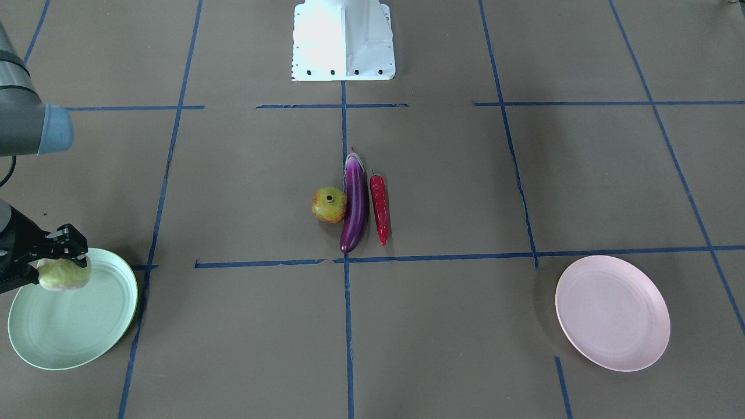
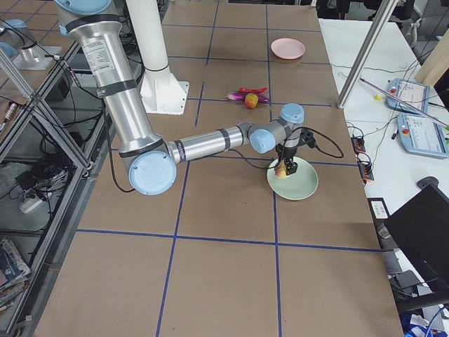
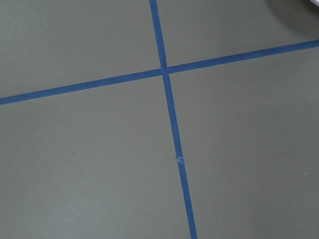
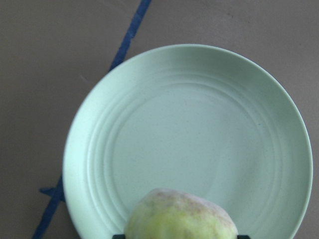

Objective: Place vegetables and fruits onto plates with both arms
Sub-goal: 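Open the right gripper to release the peach on the green plate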

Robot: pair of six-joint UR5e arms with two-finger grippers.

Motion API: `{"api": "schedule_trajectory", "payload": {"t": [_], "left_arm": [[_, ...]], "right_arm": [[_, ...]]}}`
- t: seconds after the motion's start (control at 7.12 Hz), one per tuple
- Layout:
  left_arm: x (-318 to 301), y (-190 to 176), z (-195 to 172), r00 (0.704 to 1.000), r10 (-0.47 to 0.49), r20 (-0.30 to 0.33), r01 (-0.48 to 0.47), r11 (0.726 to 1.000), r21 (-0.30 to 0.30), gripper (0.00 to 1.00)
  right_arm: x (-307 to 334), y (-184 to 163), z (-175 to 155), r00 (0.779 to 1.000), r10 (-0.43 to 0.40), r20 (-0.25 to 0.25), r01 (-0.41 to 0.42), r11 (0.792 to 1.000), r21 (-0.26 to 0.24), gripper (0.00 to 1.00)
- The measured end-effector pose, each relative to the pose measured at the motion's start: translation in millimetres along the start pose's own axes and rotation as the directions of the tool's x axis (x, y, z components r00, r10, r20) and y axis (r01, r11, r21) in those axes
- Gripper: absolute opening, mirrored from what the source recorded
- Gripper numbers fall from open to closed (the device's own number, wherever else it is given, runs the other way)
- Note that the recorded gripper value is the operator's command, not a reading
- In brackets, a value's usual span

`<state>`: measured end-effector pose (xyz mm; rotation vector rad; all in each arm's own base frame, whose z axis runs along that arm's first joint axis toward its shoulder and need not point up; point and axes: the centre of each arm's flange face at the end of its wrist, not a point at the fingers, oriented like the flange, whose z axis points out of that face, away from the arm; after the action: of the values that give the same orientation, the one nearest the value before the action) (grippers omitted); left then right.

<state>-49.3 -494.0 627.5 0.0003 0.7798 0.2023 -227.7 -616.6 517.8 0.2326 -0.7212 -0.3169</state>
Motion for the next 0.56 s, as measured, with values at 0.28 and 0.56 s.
{"api": "schedule_trajectory", "payload": {"t": [0.28, 0.56], "left_arm": [[1.1, -0.3, -0.9, 1.0, 0.002, 0.0, -0.002, 1.0, 0.002, 1.0], [2.0, -0.5, -2.1, 1.0, 0.004, 0.001, -0.004, 1.0, 0.004, 1.0]], "right_arm": [[16.8, 4.4, 16.7, 1.0, 0.019, -0.003, -0.02, 1.0, -0.021, 1.0], [10.9, -4.7, 12.5, 0.997, 0.077, 0.005, -0.077, 0.997, -0.011, 1.0]]}}
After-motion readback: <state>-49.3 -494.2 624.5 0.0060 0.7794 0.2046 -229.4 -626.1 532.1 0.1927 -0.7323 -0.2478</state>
